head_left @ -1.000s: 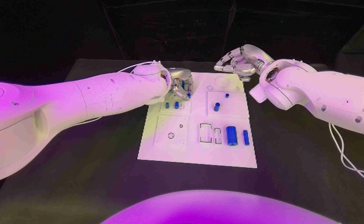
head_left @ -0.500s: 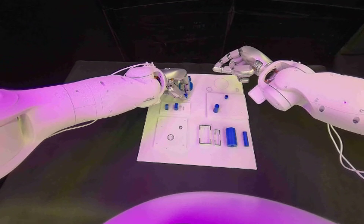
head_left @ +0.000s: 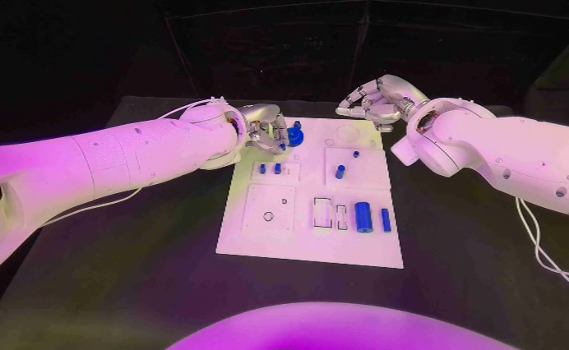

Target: Assemble the parts on the task board

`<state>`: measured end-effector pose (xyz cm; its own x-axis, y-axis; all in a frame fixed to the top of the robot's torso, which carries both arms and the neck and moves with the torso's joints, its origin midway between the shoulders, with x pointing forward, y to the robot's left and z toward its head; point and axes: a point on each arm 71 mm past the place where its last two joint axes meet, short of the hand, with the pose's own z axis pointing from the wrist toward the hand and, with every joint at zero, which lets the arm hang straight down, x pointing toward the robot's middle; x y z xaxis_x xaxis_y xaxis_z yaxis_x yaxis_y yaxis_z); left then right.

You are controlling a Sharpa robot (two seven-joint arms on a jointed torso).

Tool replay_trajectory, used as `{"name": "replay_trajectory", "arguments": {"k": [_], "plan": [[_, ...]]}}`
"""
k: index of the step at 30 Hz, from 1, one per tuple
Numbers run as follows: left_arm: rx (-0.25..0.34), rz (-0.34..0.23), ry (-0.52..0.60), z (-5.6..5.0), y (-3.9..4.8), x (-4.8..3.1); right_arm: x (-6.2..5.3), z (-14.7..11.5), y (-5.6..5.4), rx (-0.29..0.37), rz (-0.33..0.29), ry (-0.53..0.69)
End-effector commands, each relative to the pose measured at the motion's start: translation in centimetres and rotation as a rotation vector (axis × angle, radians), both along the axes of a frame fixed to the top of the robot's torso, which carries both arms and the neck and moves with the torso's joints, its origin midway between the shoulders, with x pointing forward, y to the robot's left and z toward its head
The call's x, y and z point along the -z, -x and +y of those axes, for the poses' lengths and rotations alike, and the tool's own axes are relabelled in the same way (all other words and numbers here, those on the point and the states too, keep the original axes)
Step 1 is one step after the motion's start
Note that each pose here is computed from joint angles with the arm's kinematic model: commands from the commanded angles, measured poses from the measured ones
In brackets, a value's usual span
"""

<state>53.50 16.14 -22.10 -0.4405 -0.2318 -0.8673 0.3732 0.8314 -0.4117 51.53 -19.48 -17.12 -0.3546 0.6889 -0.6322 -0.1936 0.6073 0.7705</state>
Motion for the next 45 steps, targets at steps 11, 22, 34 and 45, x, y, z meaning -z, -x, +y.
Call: {"name": "replay_trajectory", "arguments": {"k": [11, 22, 34, 45], "plan": [[-0.032, 0.038, -0.01, 2.0, 0.13, 0.26, -0.1, 0.1, 0.0, -0.007, -0.005, -0.001], [-0.037, 0.043, -0.017, 2.1, -0.03, 0.42, 0.0, 0.1, 0.0, -0.006, -0.005, -0.001], [-0.026, 0.057, -0.018, 1.6, 0.14, 0.97, -0.1, 0.1, 0.0, -0.005, -0.01, -0.003], [-0.027, 0.064, -0.022, 1.5, 0.13, 1.18, -0.2, 0.0, -0.1, 0.004, -0.024, -0.021]]}}
